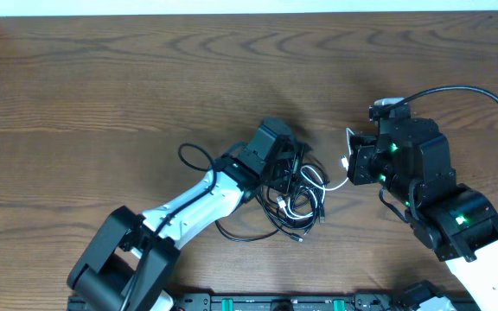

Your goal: Untangle cables

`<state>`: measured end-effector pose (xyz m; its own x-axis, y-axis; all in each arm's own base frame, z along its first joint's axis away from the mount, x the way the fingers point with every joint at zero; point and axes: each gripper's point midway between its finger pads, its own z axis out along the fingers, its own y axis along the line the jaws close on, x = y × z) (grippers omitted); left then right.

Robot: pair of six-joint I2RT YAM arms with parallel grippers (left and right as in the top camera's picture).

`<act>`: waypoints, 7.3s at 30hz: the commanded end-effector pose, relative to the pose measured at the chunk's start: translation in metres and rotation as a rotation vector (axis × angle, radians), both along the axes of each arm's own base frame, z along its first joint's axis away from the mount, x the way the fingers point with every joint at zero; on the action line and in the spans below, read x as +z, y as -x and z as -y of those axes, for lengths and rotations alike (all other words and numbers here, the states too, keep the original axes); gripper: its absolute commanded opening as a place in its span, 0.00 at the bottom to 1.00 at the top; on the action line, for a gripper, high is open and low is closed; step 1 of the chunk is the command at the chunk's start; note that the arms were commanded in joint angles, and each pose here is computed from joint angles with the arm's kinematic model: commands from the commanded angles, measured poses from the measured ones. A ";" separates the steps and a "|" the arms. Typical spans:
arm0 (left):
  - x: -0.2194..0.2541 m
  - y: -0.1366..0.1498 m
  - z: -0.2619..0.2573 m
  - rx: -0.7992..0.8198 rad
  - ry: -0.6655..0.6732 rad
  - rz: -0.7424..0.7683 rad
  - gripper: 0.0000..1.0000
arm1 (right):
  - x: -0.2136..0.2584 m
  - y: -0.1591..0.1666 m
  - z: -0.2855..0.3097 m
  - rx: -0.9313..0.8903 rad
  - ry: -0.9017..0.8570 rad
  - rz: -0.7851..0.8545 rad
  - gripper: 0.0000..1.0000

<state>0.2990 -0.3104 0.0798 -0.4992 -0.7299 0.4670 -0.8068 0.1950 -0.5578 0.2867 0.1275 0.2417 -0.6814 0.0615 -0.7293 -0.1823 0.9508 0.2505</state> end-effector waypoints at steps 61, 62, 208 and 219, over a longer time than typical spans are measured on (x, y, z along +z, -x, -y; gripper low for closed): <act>-0.016 0.013 -0.005 0.001 -0.102 -0.032 0.24 | 0.001 0.004 0.003 0.008 0.015 -0.005 0.01; -0.016 0.013 -0.005 0.001 -0.102 -0.032 0.24 | 0.001 0.004 0.003 0.008 0.015 -0.005 0.01; 0.101 -0.035 -0.096 -0.337 -0.564 0.776 0.07 | -0.160 0.066 -0.005 -0.261 -0.405 -0.745 0.43; 0.101 -0.035 -0.096 -0.338 -0.565 0.775 0.08 | -0.203 0.026 -0.040 -0.207 -0.353 -0.698 0.23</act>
<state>0.3298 -0.2165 0.1768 -0.7521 -0.4915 -0.4390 -0.1063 0.7479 -0.6552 0.2683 0.1617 0.0582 -0.9121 0.4023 -0.0791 0.2836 0.7584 0.5868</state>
